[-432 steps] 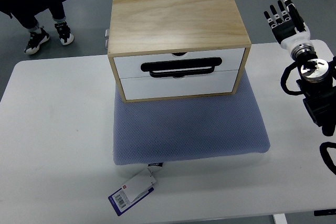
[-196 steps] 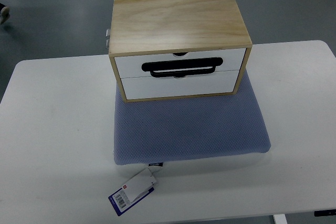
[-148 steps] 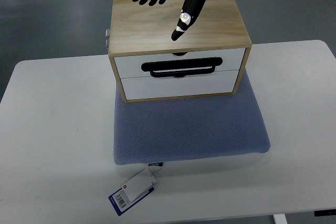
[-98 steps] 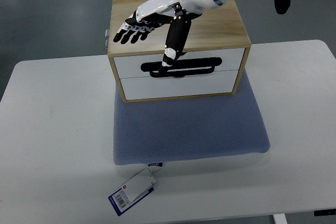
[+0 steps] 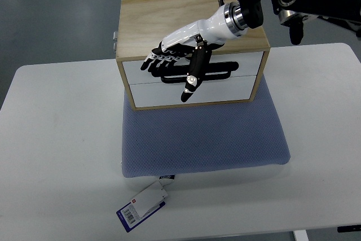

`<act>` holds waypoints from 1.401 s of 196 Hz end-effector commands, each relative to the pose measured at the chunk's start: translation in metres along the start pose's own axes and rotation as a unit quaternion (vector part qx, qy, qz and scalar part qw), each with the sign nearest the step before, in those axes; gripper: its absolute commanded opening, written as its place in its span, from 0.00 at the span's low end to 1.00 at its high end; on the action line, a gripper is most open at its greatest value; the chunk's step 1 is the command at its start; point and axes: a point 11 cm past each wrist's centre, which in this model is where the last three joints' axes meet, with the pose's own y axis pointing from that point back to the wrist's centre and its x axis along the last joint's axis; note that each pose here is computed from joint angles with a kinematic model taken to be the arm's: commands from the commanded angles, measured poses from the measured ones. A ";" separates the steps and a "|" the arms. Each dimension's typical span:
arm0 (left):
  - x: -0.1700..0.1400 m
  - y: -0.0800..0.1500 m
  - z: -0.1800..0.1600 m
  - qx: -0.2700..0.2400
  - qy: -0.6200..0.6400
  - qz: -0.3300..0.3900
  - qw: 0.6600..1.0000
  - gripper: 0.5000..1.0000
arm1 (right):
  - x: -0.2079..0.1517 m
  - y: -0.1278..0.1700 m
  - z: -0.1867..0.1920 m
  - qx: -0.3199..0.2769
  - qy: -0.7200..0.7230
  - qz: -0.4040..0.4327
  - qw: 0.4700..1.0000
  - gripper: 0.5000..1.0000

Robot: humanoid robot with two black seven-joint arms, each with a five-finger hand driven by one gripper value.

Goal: Open wood drawer with right hand
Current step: 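Position the right hand fingers around the black upper drawer handle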

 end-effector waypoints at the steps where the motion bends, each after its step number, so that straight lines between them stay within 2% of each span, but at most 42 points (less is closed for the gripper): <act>1: 0.000 0.000 0.000 0.000 0.000 0.001 1.000 1.00 | -0.004 -0.002 0.013 -0.029 -0.007 -0.002 1.000 0.89; 158: 0.000 0.000 0.000 0.000 0.001 0.001 1.000 1.00 | -0.012 -0.005 0.051 -0.113 -0.024 0.000 0.993 0.89; 275: 0.000 0.000 0.000 0.000 0.001 0.001 1.000 1.00 | -0.006 0.003 0.052 -0.116 -0.024 0.006 0.993 0.89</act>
